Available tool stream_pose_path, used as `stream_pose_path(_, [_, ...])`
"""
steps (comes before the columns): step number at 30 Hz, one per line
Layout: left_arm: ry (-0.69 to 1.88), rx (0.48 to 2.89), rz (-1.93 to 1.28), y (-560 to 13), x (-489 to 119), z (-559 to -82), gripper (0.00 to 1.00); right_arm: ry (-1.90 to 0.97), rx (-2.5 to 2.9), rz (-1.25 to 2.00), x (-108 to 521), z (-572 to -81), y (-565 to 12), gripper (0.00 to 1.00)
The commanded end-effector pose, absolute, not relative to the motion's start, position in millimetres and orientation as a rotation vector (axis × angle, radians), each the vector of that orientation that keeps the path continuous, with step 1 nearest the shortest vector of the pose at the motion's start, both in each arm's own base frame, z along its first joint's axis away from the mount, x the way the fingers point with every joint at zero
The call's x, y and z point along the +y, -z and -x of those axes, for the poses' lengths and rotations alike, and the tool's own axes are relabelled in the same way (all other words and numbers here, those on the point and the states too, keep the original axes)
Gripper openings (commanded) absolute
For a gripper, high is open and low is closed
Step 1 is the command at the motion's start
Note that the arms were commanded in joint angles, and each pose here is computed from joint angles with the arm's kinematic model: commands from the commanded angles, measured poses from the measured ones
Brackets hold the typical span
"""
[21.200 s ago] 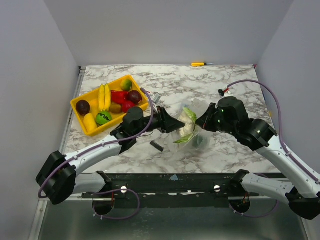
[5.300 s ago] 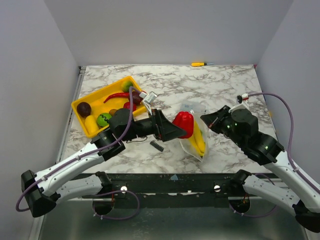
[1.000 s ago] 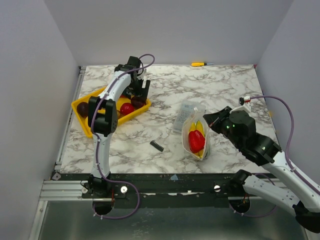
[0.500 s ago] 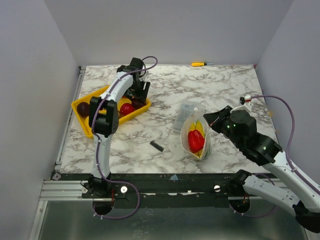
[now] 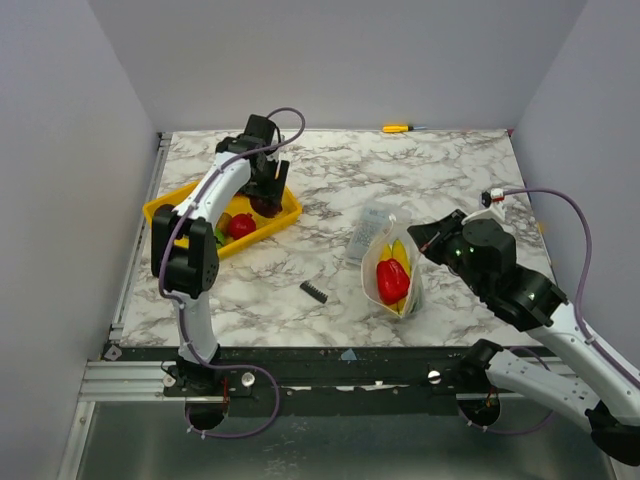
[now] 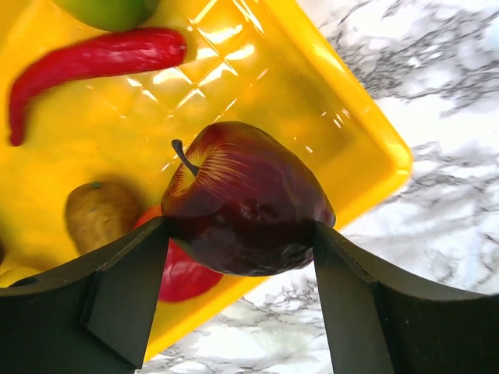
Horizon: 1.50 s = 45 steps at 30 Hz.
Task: Place the food in the zip-top bag and seal the zipper
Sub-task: Pick up the fake vegetable from the bin, then place the fake vegetable in the zipper food storage bag.
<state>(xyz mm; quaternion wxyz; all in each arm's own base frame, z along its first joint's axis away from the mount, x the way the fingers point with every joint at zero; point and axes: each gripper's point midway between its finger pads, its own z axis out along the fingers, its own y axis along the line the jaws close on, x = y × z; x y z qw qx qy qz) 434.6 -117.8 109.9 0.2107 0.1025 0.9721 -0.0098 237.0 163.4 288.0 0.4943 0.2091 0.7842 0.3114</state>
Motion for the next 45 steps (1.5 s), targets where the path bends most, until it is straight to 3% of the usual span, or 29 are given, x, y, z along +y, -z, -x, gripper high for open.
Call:
stream_pose_path(1, [0.052, 2.438, -0.205, -201.2, -112.0, -442.3, 0.28, -0.789, 1.842, -0.520, 160.4, -236.4, -303.4, 0.00])
stream_pose_path(6, [0.150, 2.331, -0.205, -249.0, -117.6, -424.7, 0.21, -0.786, 1.845, -0.529, 158.9, -235.6, -298.7, 0.00])
stream_pose_path(10, [0.430, 2.250, -0.262, -277.4, -149.6, -393.5, 0.18, -0.787, 1.848, -0.524, 158.9, -234.5, -297.8, 0.00])
stream_pose_path(18, [1.004, 2.080, -0.375, -303.6, -223.7, -292.3, 0.15, -0.790, 1.865, -0.518, 161.2, -233.6, -292.4, 0.00])
stream_pose_path(27, [1.270, 1.781, -0.595, -359.7, -283.9, -190.3, 0.14, -0.806, 1.870, -0.502, 163.6, -231.6, -293.4, 0.00])
stream_pose_path(34, [1.367, 1.635, -0.770, -368.4, -325.7, -145.2, 0.13, -0.816, 1.871, -0.500, 164.5, -230.3, -294.4, 0.00])
stream_pose_path(45, [1.148, 1.889, -0.767, -310.8, -369.1, -165.8, 0.13, -0.820, 1.863, -0.518, 161.4, -228.9, -296.1, 0.00])
